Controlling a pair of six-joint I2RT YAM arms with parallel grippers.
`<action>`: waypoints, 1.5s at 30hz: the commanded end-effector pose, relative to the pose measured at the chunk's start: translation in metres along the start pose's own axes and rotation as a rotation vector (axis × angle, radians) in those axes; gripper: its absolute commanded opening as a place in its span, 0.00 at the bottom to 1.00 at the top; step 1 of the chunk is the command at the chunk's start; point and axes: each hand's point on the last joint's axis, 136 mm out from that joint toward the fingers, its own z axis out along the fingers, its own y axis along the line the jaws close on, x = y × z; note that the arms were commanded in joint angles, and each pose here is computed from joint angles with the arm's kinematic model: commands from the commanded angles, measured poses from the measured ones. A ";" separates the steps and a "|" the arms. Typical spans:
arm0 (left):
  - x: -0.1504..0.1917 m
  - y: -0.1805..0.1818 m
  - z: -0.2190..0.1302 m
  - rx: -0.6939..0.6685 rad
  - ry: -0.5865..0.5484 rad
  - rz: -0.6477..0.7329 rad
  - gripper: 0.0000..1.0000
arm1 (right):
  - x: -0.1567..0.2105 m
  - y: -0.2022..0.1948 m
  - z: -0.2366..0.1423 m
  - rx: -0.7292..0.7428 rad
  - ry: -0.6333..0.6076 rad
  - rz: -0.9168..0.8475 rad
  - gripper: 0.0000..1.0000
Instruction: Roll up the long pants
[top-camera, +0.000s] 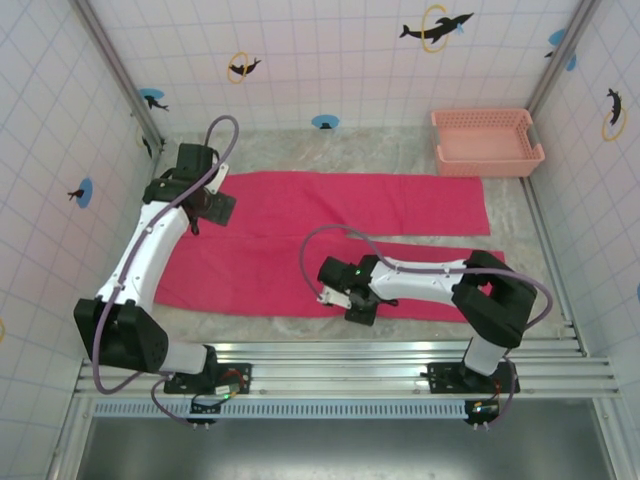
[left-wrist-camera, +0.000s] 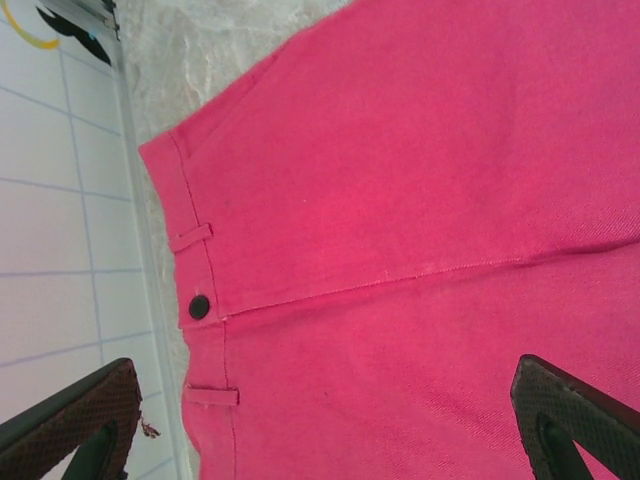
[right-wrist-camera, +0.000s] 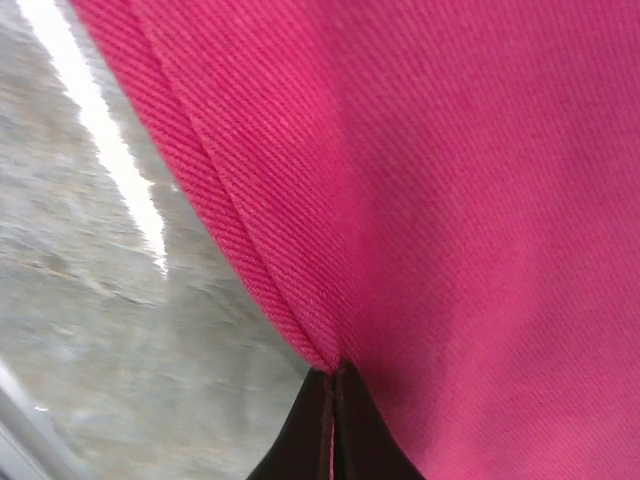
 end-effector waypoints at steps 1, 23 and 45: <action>0.013 -0.005 0.002 0.014 0.021 0.022 0.96 | 0.001 -0.011 -0.021 0.013 -0.041 0.022 0.00; 0.091 -0.071 -0.025 0.146 0.205 0.250 0.76 | -0.061 -0.144 -0.133 -0.154 -0.376 0.346 0.00; 0.100 -0.167 -0.029 0.501 0.269 0.398 0.82 | -0.088 -0.215 -0.138 -0.339 -0.523 0.553 0.00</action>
